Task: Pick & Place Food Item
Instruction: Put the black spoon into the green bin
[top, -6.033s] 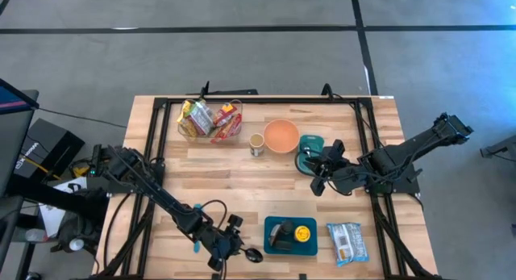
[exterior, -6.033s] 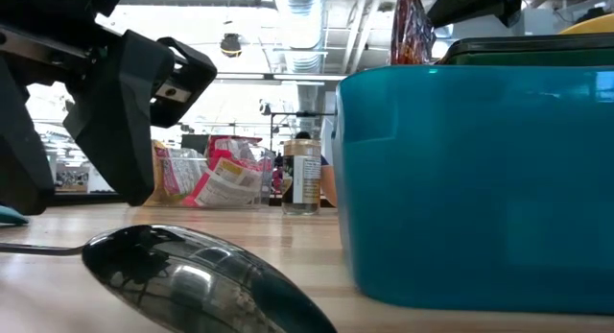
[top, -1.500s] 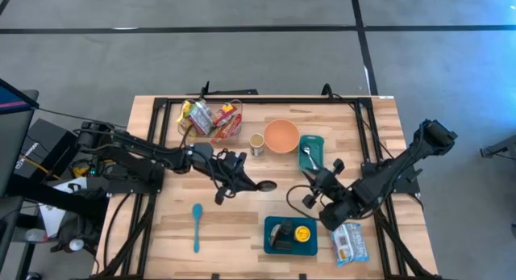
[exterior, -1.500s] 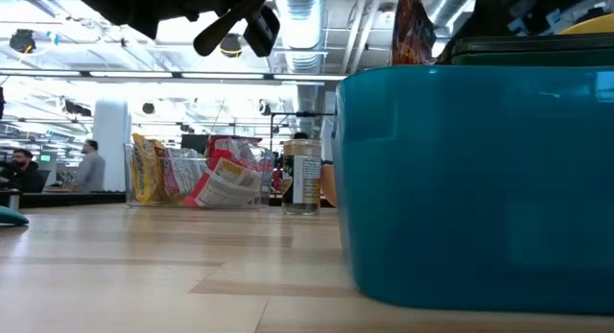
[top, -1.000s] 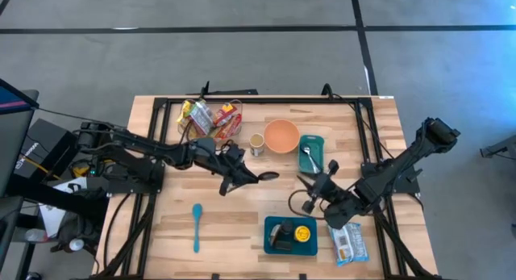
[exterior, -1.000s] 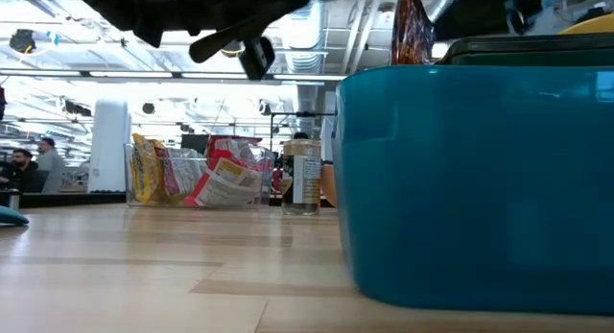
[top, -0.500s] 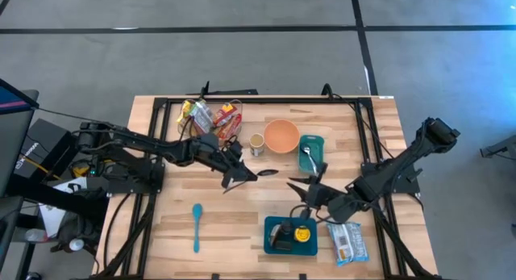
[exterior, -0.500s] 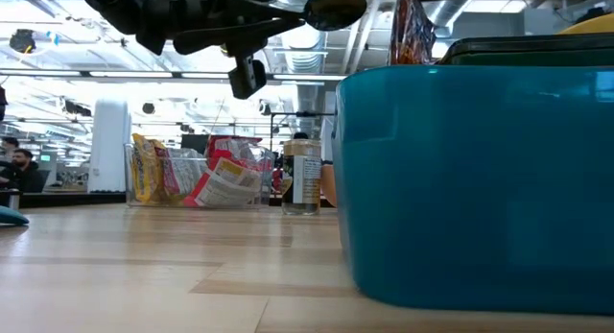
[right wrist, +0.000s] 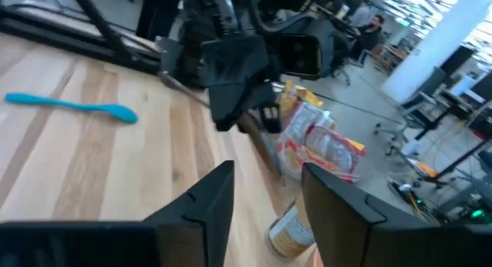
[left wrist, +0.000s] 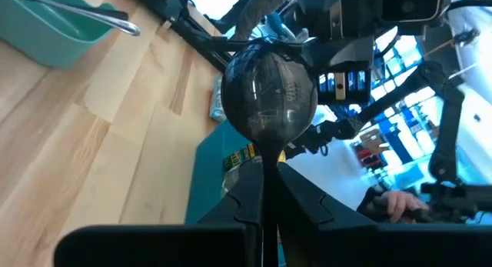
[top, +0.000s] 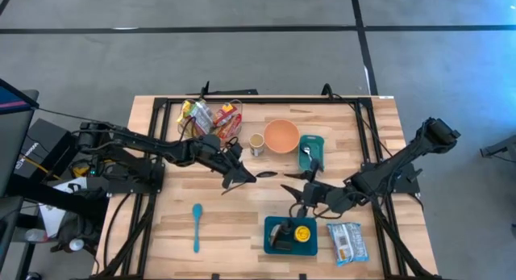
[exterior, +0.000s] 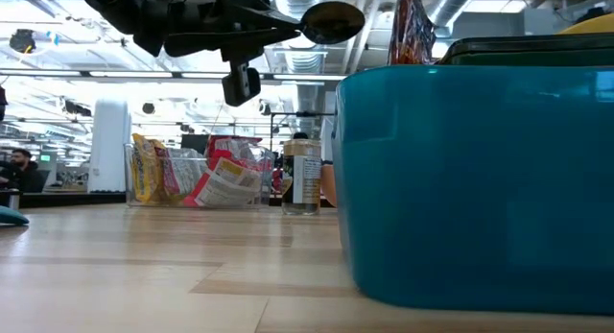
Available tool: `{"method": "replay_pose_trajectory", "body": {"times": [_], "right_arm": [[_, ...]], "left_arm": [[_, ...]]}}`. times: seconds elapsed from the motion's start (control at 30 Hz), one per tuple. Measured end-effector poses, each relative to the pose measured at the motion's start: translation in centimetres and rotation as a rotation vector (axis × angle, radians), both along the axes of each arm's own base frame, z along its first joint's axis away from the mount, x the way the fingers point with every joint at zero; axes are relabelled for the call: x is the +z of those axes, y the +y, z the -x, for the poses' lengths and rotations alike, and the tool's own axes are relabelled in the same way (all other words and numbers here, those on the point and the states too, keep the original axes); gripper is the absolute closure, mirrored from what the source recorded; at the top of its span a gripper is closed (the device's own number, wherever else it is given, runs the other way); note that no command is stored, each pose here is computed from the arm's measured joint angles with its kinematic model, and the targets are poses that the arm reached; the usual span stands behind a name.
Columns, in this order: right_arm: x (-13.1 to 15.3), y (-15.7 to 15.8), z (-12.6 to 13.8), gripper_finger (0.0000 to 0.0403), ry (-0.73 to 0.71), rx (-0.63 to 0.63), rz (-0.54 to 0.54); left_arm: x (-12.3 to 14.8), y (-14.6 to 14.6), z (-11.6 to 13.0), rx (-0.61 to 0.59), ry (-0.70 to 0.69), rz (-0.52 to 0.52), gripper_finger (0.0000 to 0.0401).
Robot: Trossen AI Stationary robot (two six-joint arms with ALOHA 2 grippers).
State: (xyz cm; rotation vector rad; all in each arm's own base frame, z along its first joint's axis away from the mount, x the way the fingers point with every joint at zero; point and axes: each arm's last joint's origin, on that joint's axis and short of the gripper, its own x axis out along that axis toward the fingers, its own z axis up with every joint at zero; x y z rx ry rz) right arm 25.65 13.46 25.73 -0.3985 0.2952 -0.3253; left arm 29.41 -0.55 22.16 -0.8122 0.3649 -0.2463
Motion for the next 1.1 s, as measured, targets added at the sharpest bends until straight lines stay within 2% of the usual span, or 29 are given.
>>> {"method": "replay_pose_trajectory", "body": {"times": [0.2, 0.57, 0.8, 1.1], "right_arm": [[-0.3, -0.8, -1.0, 0.0246, -0.005, -0.035, 0.01], [-0.2, -1.3, -2.2, 0.0251, 0.002, 0.005, -0.013], [-0.8, -0.8, -4.5, 0.0249, 0.062, -0.033, 0.072], [-1.1, -0.5, -6.4, 0.0257, 0.17, -0.053, 0.106]], "left_arm": [[0.0, 0.0, 0.0, 0.005, 0.011, 0.021, 0.0388], [-0.2, 0.0, 0.0, 0.011, 0.03, 0.035, 0.0388], [-0.3, 0.0, 0.1, 0.014, 0.046, 0.035, 0.0387], [-0.5, 0.0, 0.1, 0.018, 0.07, 0.038, 0.0388]]}}
